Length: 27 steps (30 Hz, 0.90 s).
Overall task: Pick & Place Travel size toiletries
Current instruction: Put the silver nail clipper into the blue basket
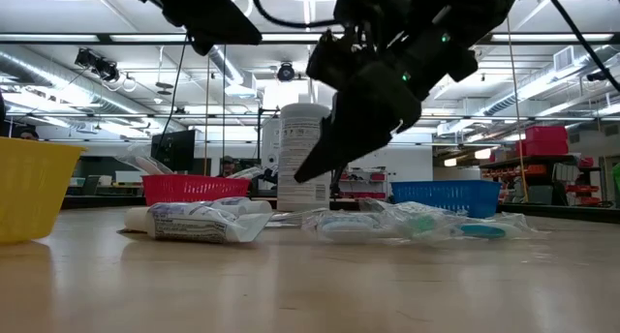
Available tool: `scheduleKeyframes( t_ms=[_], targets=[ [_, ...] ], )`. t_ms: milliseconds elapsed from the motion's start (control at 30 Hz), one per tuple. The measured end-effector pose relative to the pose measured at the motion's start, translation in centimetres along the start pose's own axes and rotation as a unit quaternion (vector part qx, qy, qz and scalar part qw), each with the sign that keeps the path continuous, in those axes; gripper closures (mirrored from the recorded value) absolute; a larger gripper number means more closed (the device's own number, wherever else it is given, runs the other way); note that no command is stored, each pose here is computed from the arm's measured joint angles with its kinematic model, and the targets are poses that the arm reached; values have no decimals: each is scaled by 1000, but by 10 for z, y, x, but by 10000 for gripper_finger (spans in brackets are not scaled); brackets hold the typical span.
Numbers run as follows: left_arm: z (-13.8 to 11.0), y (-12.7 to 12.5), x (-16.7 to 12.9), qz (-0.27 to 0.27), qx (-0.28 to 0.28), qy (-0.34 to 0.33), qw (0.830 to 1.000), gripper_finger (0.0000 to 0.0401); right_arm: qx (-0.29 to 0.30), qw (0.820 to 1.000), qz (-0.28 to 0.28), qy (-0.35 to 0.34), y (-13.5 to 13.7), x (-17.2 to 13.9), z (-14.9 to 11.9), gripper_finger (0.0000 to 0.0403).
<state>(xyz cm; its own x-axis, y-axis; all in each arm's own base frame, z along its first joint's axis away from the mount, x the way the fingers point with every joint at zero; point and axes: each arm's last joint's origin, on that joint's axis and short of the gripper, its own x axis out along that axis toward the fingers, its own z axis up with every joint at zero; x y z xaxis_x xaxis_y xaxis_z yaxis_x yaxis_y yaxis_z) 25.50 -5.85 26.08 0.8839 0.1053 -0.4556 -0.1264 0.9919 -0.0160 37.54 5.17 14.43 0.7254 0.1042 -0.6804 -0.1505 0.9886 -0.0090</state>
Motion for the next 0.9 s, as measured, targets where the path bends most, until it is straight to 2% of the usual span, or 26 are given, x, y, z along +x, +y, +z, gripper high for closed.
scheduleKeyframes(
  t_ms=[300, 700, 900],
  targets=[
    [-1, 0, 0, 0, 2, 3, 1000, 386, 30, 999, -2, 19, -12, 14, -11, 148],
    [-1, 0, 0, -8, 4, 8, 1000, 386, 29, 999, 14, 43, -12, 26, -23, 175],
    [-2, 0, 0, -7, 5, 11, 1000, 386, 13, 999, 14, 43, -12, 27, -24, 208]
  ],
)
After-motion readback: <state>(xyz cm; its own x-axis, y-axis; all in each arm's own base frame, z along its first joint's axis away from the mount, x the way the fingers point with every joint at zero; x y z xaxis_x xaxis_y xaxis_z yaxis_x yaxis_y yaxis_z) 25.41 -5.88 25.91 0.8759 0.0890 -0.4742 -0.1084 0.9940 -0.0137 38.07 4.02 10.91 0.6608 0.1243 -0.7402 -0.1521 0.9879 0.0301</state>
